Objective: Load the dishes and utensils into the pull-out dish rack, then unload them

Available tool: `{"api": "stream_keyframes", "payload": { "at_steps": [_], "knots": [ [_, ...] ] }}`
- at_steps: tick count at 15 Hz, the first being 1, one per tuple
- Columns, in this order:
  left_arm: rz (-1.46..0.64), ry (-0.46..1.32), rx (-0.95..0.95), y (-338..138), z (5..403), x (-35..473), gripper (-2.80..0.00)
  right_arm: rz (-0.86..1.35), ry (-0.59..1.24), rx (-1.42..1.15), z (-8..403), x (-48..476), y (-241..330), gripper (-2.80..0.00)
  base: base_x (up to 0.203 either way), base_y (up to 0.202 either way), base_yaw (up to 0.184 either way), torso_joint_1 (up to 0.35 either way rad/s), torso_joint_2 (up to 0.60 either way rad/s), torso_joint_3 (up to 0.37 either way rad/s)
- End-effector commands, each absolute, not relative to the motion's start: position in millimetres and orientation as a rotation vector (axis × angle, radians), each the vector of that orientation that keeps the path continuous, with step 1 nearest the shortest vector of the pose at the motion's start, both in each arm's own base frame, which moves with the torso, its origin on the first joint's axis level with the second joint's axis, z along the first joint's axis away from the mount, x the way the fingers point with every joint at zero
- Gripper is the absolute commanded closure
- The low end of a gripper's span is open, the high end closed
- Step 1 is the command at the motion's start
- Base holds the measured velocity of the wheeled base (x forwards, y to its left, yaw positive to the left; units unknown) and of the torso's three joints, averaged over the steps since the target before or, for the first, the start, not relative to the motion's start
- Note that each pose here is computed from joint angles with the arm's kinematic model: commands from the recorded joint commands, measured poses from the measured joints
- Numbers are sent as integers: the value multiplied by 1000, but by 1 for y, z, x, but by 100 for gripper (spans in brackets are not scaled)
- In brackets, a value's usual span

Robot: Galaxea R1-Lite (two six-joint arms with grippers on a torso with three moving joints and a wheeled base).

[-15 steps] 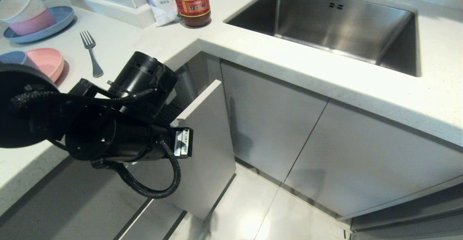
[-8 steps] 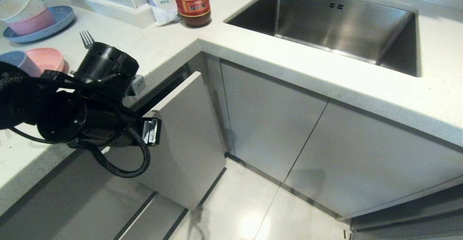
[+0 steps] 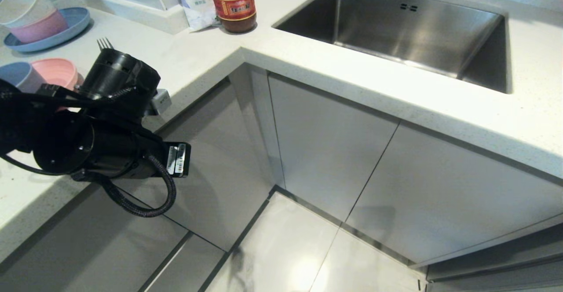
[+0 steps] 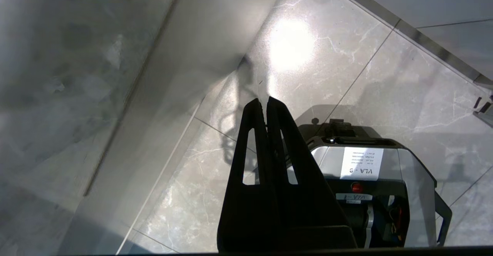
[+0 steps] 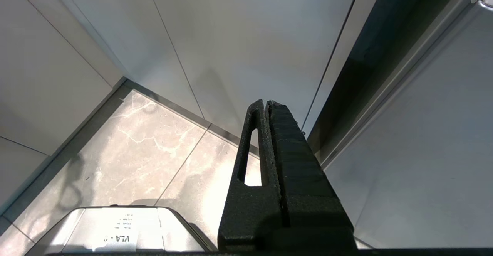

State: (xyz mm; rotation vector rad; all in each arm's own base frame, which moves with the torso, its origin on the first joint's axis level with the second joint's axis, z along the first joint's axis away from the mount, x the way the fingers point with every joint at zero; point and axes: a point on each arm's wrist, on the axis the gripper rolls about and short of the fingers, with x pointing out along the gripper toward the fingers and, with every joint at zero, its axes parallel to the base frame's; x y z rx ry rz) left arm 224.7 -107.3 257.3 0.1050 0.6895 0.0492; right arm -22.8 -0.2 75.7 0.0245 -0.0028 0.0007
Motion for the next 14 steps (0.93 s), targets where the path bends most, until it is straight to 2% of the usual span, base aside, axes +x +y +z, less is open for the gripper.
{"api": "stream_keyframes", "payload": {
  "at_steps": [1, 6, 11, 14],
  "knots": [
    [30, 684, 111, -111, 259, 219, 0, 1, -6, 25, 75, -23, 0, 0, 0, 0, 0, 0, 0, 0],
    [-22, 577, 97, -107, 272, 202, 0, 1, -6, 25, 75, -23, 0, 0, 0, 0, 0, 0, 0, 0],
    [-166, 281, 95, -73, 312, 139, 0, 2, -6, 25, 75, -23, 0, 0, 0, 0, 0, 0, 0, 0],
    [-174, 110, 91, -36, 330, 105, 0, 2, -6, 25, 75, -23, 0, 0, 0, 0, 0, 0, 0, 0]
  ]
}}
